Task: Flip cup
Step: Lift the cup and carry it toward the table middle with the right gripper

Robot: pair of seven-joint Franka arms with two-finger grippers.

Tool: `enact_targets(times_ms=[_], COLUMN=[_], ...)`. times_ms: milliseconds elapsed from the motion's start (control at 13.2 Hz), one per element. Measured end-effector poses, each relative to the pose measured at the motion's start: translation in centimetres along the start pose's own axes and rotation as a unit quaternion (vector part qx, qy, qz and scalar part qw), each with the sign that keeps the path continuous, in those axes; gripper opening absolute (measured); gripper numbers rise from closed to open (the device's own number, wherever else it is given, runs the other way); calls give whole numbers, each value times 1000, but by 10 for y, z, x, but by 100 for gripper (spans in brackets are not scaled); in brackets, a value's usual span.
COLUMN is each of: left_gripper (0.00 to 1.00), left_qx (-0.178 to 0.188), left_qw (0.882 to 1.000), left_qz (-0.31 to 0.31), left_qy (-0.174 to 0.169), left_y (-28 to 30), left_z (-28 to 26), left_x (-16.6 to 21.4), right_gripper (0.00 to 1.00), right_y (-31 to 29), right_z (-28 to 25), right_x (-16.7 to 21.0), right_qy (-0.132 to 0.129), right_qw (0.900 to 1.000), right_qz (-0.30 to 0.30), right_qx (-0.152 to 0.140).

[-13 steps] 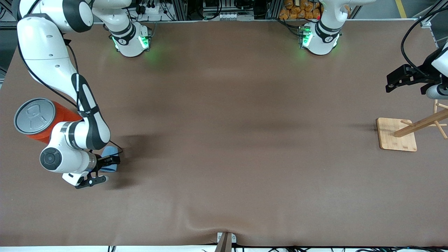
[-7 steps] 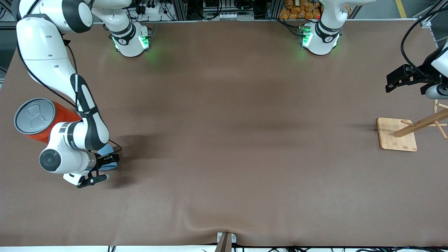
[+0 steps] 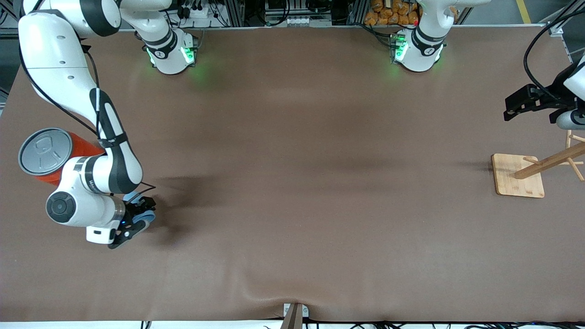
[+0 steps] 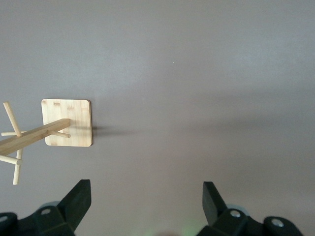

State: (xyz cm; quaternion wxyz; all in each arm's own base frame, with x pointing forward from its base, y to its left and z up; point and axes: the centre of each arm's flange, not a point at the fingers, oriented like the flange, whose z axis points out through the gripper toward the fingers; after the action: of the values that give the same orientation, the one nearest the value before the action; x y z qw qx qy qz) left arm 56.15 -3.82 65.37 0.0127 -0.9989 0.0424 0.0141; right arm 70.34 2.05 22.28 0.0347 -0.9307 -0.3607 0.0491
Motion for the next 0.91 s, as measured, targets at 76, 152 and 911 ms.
enact_targets(times_ms=[76,152,911], left_gripper=[100,100,100], left_qx=[0,0,0], left_qw=[1000,1000,1000], left_qz=[0,0,2], left_qy=[0,0,2], left_y=[0,0,2], left_z=[0,0,1], left_x=[0,0,1], right_gripper=[84,84,84], right_y=[-12,-27,-252], right_z=[0,0,20], right_x=[10,22,132], right_qy=[4,10,34], right_qw=[999,998,908], right_qz=[-33,-67,-412], right_qx=[6,12,69])
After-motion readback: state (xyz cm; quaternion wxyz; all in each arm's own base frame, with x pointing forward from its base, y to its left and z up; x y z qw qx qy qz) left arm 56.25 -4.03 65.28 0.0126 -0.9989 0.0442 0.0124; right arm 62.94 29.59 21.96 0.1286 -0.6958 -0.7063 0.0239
